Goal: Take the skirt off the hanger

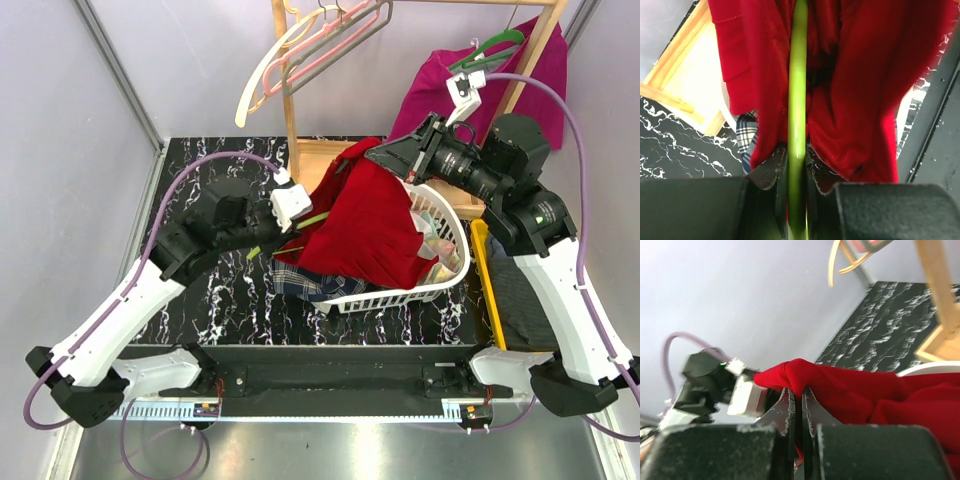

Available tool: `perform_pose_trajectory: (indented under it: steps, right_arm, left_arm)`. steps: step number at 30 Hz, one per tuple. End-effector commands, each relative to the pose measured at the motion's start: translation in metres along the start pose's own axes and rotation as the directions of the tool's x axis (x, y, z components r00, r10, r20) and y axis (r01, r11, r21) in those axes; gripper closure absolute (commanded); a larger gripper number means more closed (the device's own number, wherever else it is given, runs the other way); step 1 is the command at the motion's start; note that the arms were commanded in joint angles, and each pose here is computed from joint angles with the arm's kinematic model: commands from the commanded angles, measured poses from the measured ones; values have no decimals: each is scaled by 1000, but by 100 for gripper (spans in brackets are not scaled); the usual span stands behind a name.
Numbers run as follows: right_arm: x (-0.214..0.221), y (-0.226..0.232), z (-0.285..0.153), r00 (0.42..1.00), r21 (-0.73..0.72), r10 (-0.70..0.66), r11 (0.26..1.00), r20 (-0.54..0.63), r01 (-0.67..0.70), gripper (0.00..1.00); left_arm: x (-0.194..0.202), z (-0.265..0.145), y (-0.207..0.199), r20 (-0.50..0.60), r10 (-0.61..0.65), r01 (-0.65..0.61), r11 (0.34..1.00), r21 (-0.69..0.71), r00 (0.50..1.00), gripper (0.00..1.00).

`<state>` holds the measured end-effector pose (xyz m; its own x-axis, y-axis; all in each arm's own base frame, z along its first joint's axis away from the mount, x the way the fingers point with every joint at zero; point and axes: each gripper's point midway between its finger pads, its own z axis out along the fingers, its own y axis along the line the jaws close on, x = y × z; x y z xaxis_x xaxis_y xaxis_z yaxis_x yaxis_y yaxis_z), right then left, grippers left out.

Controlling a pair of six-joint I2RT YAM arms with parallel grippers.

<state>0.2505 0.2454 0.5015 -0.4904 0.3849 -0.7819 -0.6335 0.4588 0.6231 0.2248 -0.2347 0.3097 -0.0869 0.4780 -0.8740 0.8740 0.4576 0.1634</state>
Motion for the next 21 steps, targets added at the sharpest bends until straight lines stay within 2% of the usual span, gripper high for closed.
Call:
perform_pose_trajectory:
  steps: [1,5,6,9,12,15,18,19,21]
  right_arm:
    - [-69,6,-22,954,132,-190,978,233,162,100]
    - [-90,-49,-36,913,447,-346,867,215,223,100]
    - [-92,-57,-37,903,484,-383,838,195,251,100]
    - [-99,-89,-40,907,573,-385,788,172,226,100]
    - [-100,-119,-39,928,601,-328,783,176,163,100]
    - [-88,-158,-33,964,608,-213,791,159,74,100]
    - [-68,-165,-8,989,504,-45,863,141,-32,100]
    - [-62,-147,9,994,376,-9,926,109,-33,100]
    - [-58,-146,26,991,321,84,940,103,-113,96]
  left_arm:
    - [-27,-46,7,87,85,-77,993,-89,993,100]
    - [-29,-88,4,122,128,-110,983,-148,984,100]
    - [-29,-96,3,127,139,-119,980,-159,982,100]
    - [-22,-123,-5,139,160,-135,975,-173,977,100]
    - [-19,-145,-9,160,185,-151,967,-203,970,100]
    - [-19,-161,-13,179,226,-186,959,-214,958,100]
    - [-13,-157,-31,199,205,-183,975,-123,958,100]
    - [-12,-150,-41,209,188,-179,982,-60,960,100]
    - [-20,-143,-49,238,159,-164,987,0,958,100]
